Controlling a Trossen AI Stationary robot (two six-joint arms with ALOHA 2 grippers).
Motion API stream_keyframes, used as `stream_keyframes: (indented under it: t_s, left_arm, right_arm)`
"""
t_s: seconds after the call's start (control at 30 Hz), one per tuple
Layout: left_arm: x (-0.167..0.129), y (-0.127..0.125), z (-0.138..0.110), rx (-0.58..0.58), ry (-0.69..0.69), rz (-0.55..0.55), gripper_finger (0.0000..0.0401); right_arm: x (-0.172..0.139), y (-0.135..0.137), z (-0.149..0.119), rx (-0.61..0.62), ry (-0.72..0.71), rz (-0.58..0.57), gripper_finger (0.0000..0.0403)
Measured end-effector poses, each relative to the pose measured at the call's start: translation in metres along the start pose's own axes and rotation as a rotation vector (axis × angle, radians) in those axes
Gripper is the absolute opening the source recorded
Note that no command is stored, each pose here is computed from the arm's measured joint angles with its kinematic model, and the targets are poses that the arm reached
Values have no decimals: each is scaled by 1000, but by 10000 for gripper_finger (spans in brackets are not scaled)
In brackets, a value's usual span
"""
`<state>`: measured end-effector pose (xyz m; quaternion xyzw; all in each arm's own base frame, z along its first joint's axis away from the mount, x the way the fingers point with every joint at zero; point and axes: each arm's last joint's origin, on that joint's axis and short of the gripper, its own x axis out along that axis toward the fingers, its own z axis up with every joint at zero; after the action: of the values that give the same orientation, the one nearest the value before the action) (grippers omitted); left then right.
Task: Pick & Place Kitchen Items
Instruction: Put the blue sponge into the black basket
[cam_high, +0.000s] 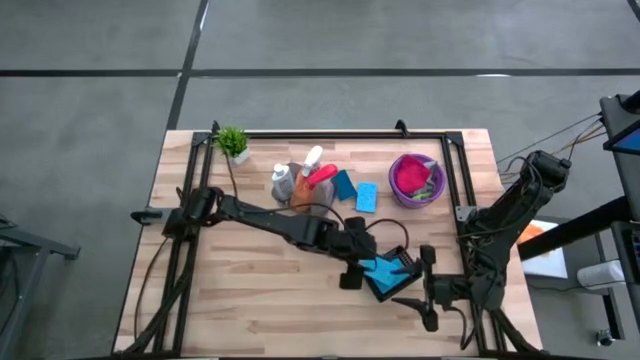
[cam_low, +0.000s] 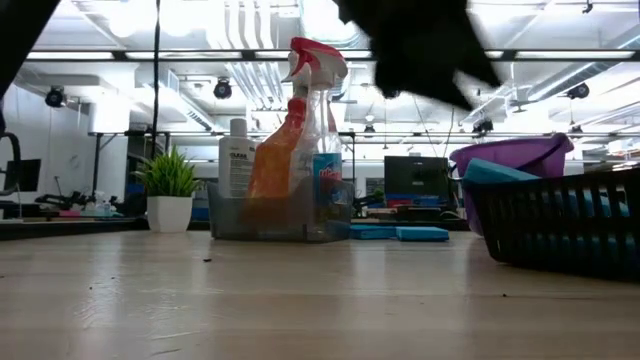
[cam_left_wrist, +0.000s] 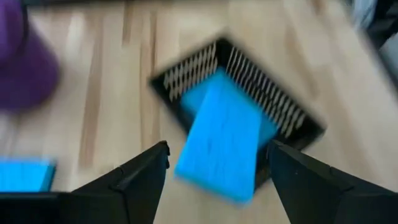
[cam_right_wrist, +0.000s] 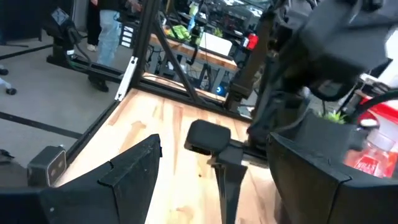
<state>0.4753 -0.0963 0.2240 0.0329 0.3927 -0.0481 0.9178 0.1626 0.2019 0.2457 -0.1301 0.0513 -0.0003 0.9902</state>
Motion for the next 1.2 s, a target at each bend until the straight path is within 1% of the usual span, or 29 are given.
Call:
stream_keyframes:
  t_s: [0.1, 0.17, 0.3, 0.37, 0.47, 0.63, 0.77, 0.93, 1.1, 1.2]
  left_arm:
    - [4, 1, -17, -27, 99, 33, 258]
    - [9, -1, -29, -49, 138, 42, 249]
    - [21, -3, -49, -113, 147, 68, 235]
    - [24, -3, -54, -135, 147, 91, 232]
    - [24, -1, -51, -141, 118, 125, 231]
    - [21, -2, -48, -150, 94, 129, 231]
    - [16, -3, -41, -152, 62, 128, 231]
    - [16, -11, -40, -141, 51, 117, 231]
    - [17, -10, -43, -159, 54, 128, 231]
    - [17, -11, -40, -162, 24, 125, 231]
  right_arm:
    - [0, 0, -2, 0, 10, -19, 288]
    - [0, -1, -4, -3, 14, -26, 288]
    - [0, -1, -4, -3, 15, -38, 288]
    - [0, -1, -4, -2, 15, -38, 288]
    - [0, -1, -4, -2, 15, -38, 288]
    - [0, -1, -4, -3, 15, -38, 288]
    - [0, -1, -4, -3, 16, -38, 288]
    - [0, -1, -5, -5, 17, -38, 288]
    - [0, -1, -5, -5, 16, -38, 288]
    - [0, -1, -5, -5, 16, -38, 288]
